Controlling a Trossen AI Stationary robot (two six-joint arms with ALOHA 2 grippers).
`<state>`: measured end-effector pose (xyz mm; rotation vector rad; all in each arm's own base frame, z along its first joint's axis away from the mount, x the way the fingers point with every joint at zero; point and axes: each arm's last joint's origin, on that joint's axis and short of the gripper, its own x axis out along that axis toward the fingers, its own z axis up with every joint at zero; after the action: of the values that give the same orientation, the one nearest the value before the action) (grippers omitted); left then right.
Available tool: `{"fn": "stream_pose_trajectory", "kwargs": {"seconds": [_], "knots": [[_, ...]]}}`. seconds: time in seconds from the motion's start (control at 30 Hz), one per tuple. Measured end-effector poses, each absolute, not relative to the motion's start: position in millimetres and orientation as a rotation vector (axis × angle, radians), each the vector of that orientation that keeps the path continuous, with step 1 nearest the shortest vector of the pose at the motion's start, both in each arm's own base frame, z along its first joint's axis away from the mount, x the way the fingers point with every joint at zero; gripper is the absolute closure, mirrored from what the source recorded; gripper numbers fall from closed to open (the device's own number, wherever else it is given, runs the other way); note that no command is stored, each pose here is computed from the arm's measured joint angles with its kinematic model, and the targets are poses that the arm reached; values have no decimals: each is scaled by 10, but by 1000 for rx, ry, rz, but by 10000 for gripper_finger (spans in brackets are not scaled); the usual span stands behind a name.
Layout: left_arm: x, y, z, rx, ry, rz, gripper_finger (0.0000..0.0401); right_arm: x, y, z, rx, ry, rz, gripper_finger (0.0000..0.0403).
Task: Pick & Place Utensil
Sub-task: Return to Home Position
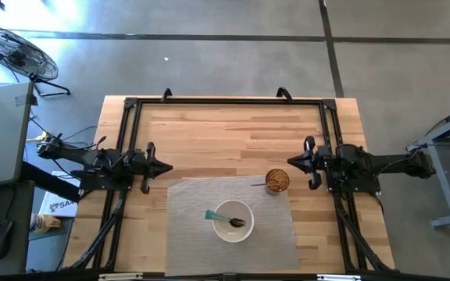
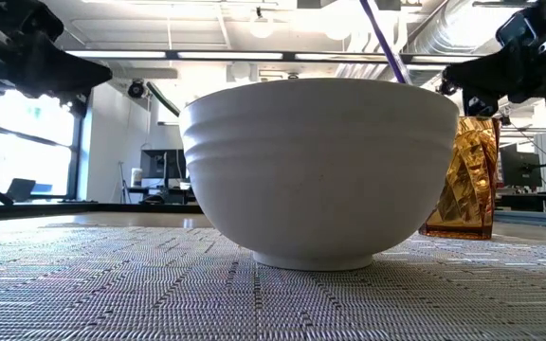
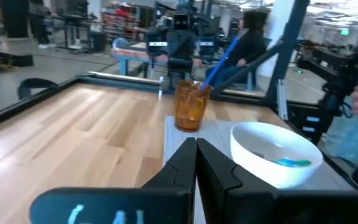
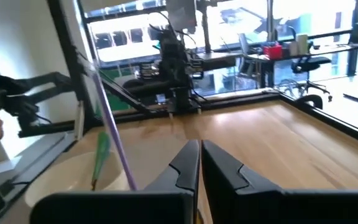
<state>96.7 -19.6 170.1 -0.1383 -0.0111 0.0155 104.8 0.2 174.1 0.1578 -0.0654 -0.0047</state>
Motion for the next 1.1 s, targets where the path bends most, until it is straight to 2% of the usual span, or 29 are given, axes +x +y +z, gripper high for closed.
{"fn": "stream_pose_trajectory", "kwargs": {"seconds": [0.2,1.1], "knots": [[969,-201,1694,-136,-2,1,394,1049,-11,1717,156,-44,-52,395],[969,-202,1691,-138,1,-1,394,1049,-11,1714,157,-43,-51,391]]}}
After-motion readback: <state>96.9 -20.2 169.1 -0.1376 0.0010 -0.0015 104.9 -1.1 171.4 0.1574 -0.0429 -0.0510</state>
